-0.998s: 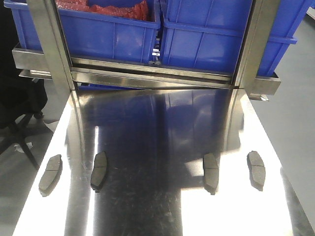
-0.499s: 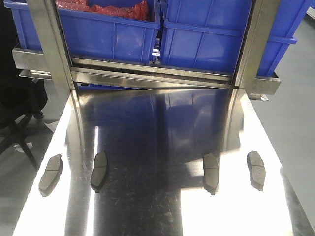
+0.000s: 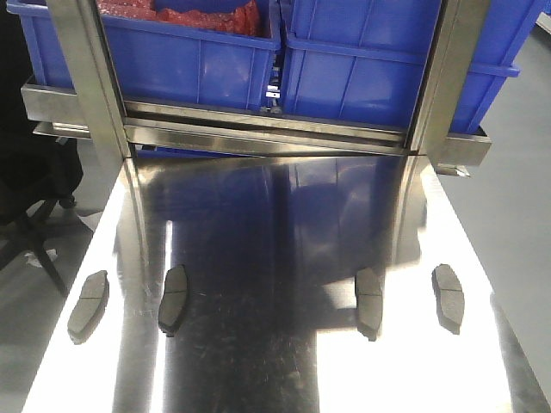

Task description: Move and align brake pads A on conveyor

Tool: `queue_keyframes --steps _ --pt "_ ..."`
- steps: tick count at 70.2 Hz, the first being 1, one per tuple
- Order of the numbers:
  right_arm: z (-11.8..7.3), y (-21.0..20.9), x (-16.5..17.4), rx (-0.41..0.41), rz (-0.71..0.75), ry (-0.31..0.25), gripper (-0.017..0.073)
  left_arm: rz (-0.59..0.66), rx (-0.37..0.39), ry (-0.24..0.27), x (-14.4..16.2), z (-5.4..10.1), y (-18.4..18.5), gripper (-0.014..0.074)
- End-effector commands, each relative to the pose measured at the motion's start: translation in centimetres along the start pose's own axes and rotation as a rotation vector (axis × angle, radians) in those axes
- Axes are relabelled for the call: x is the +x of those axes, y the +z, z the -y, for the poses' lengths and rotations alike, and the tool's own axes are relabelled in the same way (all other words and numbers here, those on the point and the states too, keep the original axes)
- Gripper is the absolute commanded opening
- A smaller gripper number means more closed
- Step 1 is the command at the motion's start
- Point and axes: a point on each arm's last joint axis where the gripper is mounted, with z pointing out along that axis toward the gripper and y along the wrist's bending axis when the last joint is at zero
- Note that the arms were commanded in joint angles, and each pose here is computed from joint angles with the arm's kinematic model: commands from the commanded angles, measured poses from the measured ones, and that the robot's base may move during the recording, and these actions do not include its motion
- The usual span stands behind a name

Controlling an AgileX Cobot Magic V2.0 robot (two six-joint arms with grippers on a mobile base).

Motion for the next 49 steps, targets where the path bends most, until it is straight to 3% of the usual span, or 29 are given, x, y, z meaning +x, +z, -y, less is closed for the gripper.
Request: queue_keyframes --steps 1,16,33,40,49 --pt "-0.1 -0.1 -0.5 -0.005 0.073 -0.012 -0.0009 -0.011 0.003 0.014 -3.0 0.2 1.3 -0.0006" --pt "-0.1 -0.1 -0.5 -0.005 0.073 -0.012 -0.0009 -0.409 0.001 0.015 -3.1 0.3 5.2 -0.0006" --pt "-0.1 -0.1 -0.5 -0.005 0.073 -0.012 -0.0009 -0.848 -0.003 -0.001 0.9 0.2 7.6 -0.0006" --pt "-0.1 -0.1 -0.5 -0.005 0.073 -0.012 -0.0009 -0.927 -0.005 0.002 1.7 0.2 7.8 -0.0006" --pt "-0.1 -0.1 -0.5 -0.005 0.073 -0.012 -0.0009 -0.913 -0.006 -0.001 1.6 0.2 7.9 -0.0006"
